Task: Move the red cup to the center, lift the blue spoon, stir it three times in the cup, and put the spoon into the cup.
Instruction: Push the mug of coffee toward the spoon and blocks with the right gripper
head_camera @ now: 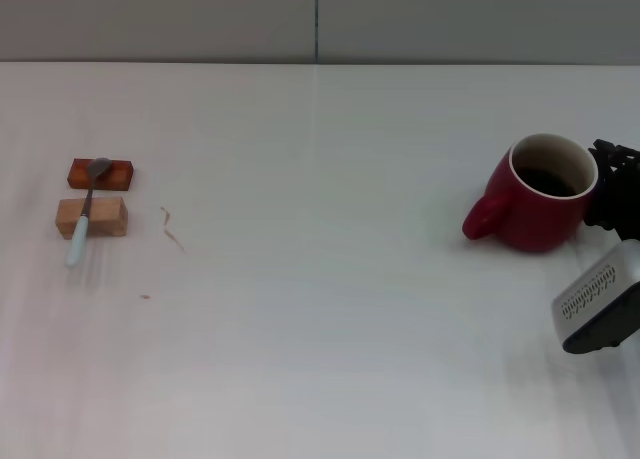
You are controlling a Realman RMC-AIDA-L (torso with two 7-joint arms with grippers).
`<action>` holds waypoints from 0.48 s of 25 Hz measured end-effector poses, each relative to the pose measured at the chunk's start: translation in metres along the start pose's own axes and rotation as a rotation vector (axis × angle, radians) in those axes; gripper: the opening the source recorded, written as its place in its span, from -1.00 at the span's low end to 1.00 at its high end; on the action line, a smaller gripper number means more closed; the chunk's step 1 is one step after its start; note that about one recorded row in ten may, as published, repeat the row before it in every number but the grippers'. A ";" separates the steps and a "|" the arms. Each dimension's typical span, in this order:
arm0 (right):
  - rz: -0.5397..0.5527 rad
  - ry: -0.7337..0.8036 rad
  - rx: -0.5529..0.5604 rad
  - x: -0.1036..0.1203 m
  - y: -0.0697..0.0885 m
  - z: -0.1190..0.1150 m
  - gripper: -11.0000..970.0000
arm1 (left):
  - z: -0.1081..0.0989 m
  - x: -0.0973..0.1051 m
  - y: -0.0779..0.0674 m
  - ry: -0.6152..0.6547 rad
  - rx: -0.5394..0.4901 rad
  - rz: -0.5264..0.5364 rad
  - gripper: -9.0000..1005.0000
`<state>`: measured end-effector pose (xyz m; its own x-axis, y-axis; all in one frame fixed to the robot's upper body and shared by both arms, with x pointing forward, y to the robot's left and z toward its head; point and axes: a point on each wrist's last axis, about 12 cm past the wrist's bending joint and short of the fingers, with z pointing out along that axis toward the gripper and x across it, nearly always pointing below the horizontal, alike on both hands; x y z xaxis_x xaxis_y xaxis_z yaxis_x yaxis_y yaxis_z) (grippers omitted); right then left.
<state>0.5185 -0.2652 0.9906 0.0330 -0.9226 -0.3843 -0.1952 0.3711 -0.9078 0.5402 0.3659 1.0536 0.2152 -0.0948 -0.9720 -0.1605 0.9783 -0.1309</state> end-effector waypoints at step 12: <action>0.033 -0.068 -0.037 -0.028 0.002 0.014 -0.81 | 0.002 -0.001 -0.003 -0.009 0.007 -0.003 0.64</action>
<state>0.5311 -0.2374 0.9970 0.0921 -0.9001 -0.4259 -0.2334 0.3963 -0.8880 0.5421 0.3638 1.0553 0.2247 -0.0958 -0.9697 -0.1531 0.9793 -0.1322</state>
